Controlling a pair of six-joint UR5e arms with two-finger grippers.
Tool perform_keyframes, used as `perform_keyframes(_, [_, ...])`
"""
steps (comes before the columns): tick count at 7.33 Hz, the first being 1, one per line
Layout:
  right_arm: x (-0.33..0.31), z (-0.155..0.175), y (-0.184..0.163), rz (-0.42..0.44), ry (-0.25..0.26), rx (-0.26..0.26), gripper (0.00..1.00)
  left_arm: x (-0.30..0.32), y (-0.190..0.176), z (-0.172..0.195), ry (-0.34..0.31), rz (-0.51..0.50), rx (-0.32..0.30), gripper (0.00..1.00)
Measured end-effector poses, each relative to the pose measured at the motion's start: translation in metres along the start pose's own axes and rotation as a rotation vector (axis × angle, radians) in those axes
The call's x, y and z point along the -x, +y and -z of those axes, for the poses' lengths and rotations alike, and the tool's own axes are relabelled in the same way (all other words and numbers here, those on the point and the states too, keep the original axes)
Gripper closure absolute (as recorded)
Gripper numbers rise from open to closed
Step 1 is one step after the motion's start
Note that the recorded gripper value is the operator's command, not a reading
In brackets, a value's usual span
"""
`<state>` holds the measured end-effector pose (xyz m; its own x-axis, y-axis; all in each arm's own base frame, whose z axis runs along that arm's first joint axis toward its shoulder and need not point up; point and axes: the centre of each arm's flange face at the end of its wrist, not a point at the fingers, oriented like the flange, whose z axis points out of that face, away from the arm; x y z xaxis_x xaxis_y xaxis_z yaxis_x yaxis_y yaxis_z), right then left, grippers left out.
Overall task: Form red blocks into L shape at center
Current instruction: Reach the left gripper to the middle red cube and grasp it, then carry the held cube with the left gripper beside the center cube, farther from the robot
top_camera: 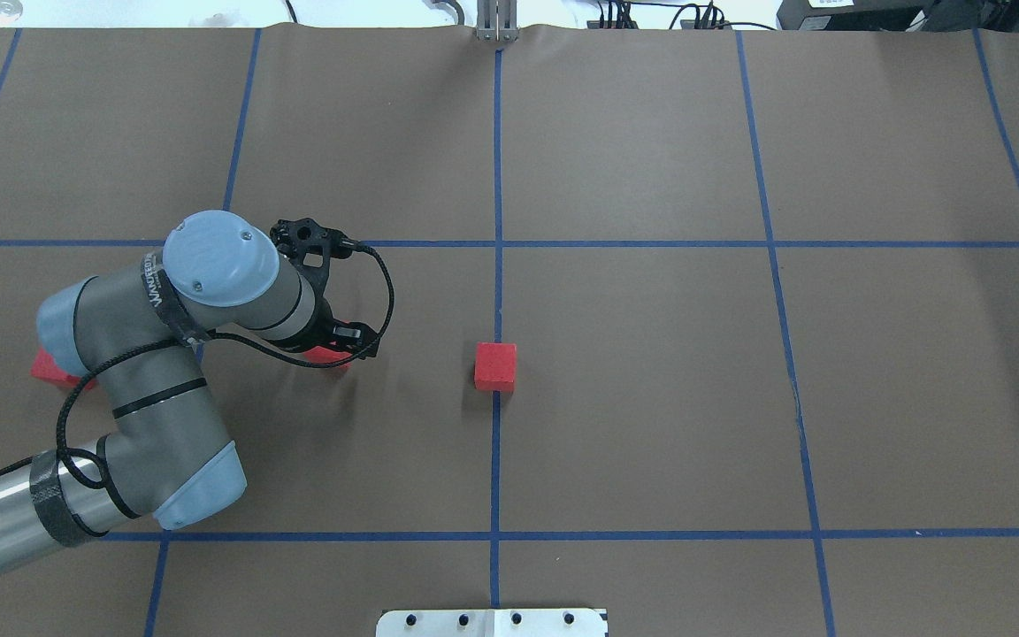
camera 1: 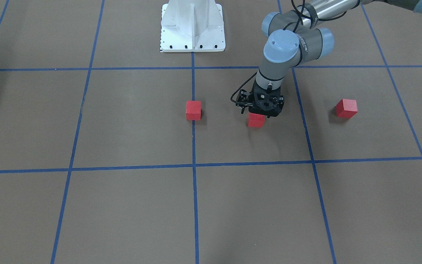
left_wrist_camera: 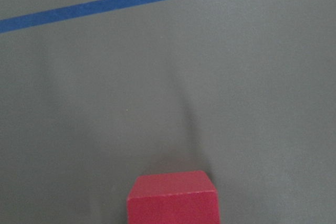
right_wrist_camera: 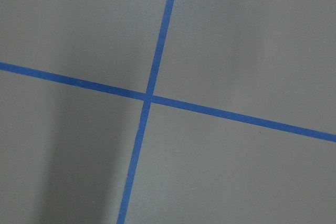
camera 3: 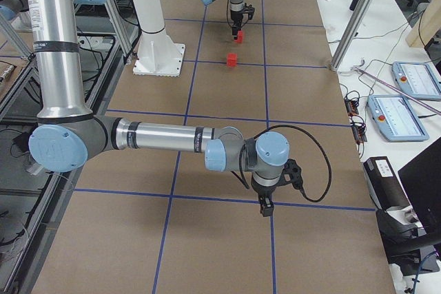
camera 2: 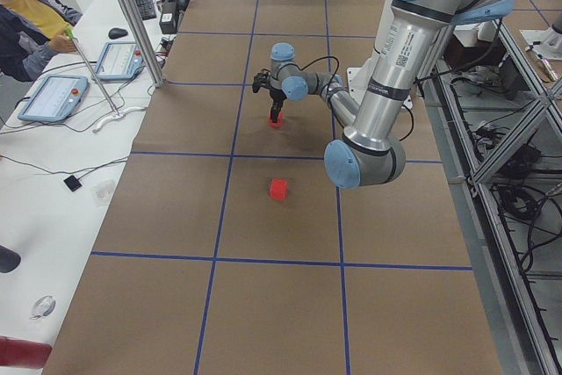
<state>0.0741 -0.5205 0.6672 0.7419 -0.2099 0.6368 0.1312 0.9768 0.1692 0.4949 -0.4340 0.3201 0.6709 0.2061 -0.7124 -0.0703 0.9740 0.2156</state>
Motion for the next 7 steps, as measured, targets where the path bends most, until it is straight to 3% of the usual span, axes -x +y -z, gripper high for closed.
perform_keyframes(1, [0.0, 0.0, 0.0, 0.0, 0.0, -0.002, 0.0, -0.001, 0.001, 0.001, 0.004, -0.001, 0.003, 1.0])
perform_keyframes(4, [-0.001, -0.001, 0.0, -0.003, 0.001, 0.0, 0.0, 0.0, -0.005, 0.009, 0.023, 0.007, 0.012, 1.0])
perform_keyframes(7, [-0.004, -0.005, 0.004, -0.003, 0.002, 0.007, 0.0, -0.047, -0.046, 0.042, -0.005, 0.038, 0.012, 1.0])
